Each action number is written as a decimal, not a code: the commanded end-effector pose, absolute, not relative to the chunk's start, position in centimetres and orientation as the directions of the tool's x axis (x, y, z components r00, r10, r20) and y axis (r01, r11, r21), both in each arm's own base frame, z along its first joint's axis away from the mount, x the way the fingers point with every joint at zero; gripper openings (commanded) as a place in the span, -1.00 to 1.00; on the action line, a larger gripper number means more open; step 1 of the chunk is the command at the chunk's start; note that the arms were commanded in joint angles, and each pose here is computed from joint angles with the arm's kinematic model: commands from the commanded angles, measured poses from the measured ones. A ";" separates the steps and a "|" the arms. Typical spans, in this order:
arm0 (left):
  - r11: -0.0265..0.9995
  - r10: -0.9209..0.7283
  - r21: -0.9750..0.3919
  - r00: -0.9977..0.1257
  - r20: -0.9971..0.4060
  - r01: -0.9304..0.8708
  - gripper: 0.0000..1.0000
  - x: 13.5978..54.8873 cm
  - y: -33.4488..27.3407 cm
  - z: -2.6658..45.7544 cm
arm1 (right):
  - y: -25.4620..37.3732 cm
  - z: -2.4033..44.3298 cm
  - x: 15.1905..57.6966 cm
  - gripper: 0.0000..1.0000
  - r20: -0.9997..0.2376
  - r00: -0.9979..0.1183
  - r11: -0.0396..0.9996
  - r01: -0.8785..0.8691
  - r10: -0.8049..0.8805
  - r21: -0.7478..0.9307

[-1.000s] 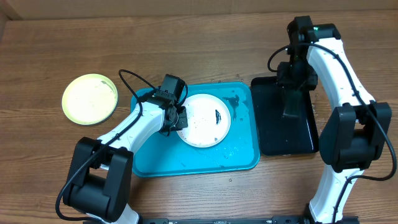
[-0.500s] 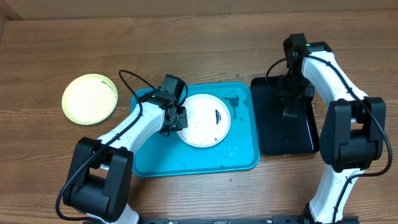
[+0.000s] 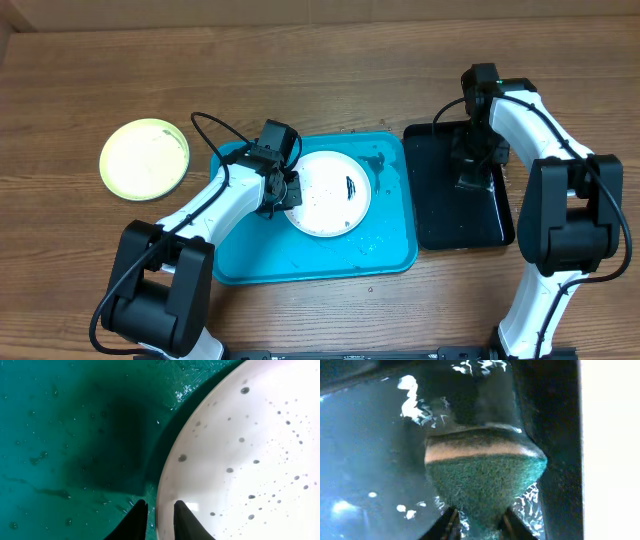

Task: Clean dirty plates on tray and stack at the side
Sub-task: 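Reach right gripper into black tray and grasp the green sponge, then dip the green sponge in the black water tray with right gripper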

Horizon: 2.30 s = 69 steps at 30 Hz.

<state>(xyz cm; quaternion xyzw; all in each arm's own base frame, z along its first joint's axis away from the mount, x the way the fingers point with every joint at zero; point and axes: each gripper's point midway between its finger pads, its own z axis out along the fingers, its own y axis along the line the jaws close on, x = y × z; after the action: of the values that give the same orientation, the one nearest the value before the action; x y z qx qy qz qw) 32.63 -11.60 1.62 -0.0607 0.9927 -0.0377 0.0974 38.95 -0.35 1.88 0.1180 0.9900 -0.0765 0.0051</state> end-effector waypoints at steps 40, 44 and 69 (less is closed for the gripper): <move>0.992 -0.110 -0.076 -0.979 -0.173 -0.098 -0.53 32.1 -11.5 1.0 | 4.1 4.2 39.1 0.15 0.020 -0.979 0.977 0.202 0.201 0.061; 0.992 -0.110 -0.077 -0.979 -0.173 -0.098 -0.53 32.1 -11.5 1.0 | 4.1 4.2 39.0 0.02 0.024 -0.979 0.978 0.202 0.201 0.059; 0.992 -0.112 -0.077 -0.978 -0.174 -0.100 -0.29 32.1 -11.5 1.0 | 4.1 3.3 37.9 -0.28 0.059 -0.978 0.978 0.204 0.201 0.052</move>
<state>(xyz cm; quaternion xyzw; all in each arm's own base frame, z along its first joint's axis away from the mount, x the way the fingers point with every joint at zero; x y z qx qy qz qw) 32.55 -11.57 1.56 -0.0607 0.9928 -0.0372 0.0964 37.84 4.24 2.60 0.1005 0.9938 0.0299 -0.0359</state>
